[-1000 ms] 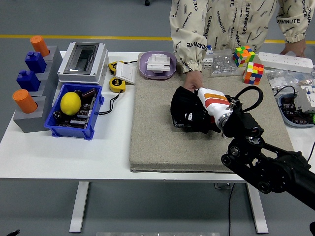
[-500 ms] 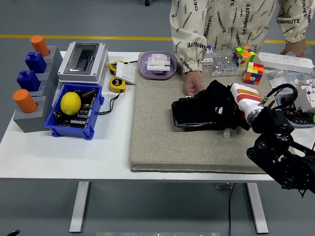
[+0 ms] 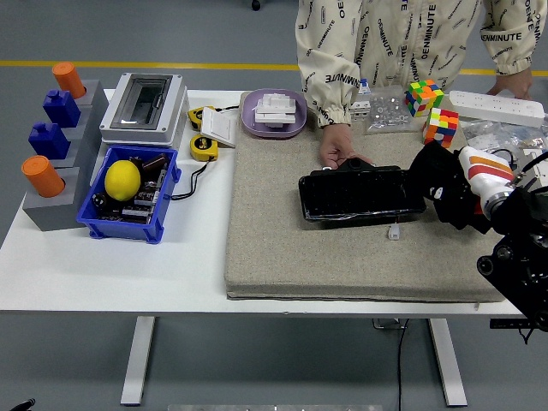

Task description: Pick the rag up,wipe the panel,place it on the desk

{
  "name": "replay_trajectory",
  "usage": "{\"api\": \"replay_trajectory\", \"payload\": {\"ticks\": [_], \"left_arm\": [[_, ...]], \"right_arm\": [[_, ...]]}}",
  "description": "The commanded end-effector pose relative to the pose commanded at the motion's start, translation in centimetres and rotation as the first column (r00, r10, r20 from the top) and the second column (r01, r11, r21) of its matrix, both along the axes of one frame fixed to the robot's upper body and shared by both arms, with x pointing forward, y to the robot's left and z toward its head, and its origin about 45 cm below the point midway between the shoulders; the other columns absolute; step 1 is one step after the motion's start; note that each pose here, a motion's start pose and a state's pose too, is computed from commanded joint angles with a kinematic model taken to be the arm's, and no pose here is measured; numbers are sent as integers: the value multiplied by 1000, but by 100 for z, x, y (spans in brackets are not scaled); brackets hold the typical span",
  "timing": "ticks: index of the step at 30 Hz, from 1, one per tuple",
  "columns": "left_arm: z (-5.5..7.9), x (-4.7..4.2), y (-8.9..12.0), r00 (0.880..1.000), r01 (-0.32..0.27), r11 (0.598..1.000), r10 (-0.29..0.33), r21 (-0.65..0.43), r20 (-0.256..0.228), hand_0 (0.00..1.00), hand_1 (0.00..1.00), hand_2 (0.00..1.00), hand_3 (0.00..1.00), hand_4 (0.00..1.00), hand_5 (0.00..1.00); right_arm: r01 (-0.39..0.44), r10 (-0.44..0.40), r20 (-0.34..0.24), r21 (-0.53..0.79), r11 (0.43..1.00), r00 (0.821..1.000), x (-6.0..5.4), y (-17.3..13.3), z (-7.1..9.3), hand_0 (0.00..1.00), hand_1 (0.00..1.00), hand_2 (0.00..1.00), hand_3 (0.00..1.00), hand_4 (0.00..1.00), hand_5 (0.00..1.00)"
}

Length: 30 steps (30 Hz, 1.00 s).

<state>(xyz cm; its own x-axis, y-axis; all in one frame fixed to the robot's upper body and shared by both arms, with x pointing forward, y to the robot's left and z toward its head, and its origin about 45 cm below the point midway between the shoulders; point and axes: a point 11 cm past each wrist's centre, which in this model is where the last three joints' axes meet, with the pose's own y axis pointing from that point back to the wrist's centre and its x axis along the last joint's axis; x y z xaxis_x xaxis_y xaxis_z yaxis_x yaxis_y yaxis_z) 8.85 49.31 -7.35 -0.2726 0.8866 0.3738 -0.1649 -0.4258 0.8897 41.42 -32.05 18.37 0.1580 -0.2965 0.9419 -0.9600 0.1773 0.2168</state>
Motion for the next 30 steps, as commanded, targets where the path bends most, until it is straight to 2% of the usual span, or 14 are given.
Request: {"api": "replay_trajectory", "payload": {"ticks": [9,22,30], "left_arm": [[1,-10,6,1000,0,1000,0,1,-1,652,660,695,580,677,440],[-4,-49,12,1000,-1,1000,1,2,-9,652,661,695,581,676,439],[-2,-72,27,1000,-1,1000,1,5,-13,651,660,696,581,676,439]], "right_arm": [[51,-51,3,-18,999,999,-42,-250,22,355,452,516,534,855,203],[66,-66,-13,1,998,998,-89,-248,-56,354,452,515,535,855,204],[95,-94,-35,17,995,995,-164,-293,-167,355,452,515,534,854,205]]}}
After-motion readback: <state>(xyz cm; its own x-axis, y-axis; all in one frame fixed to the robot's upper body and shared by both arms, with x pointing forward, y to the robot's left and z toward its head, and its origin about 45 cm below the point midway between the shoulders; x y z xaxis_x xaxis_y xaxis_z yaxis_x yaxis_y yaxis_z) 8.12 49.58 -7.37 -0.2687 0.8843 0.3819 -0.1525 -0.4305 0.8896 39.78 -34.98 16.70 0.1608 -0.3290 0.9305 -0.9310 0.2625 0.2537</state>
